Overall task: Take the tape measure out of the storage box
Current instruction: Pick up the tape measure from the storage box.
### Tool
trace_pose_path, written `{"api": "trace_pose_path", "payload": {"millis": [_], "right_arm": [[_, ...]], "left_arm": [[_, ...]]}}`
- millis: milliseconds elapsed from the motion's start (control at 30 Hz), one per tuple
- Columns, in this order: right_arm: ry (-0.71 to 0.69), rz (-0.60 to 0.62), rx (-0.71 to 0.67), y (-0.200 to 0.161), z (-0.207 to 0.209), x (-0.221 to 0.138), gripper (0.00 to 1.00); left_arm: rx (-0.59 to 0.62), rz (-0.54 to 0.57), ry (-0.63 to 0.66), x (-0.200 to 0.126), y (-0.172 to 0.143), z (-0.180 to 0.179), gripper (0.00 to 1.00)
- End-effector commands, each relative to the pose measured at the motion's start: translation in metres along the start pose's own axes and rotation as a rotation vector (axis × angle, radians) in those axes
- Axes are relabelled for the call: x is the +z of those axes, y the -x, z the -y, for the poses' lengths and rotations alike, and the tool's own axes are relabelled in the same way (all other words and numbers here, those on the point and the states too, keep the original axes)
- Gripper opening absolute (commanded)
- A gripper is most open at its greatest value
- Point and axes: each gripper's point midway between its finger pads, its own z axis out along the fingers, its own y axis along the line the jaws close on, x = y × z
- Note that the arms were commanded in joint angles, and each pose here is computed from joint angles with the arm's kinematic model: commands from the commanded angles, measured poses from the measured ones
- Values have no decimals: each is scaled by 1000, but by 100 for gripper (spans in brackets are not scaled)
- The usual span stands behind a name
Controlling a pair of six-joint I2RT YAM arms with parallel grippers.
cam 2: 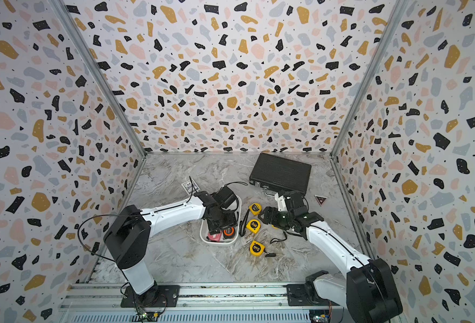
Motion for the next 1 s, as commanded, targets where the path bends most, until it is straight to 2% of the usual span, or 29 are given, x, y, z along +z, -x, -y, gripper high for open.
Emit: {"api": "trace_pose_path", "payload": {"millis": [0,600,733,967], "right_arm": [[0,4,-16,-1,-1,-6,76],[0,9,-8,0,0,-6,77],[1,13,-7,1,-1,-6,77],[35,19,-12,3,-9,-8,77]], "left_arm": [[9,0,11,7,-2,2,75],[28,-26,58,27,-4,3,68],[27,-24,54,26,-4,4,56],[22,17,14,-5,-1,12,5]]}}
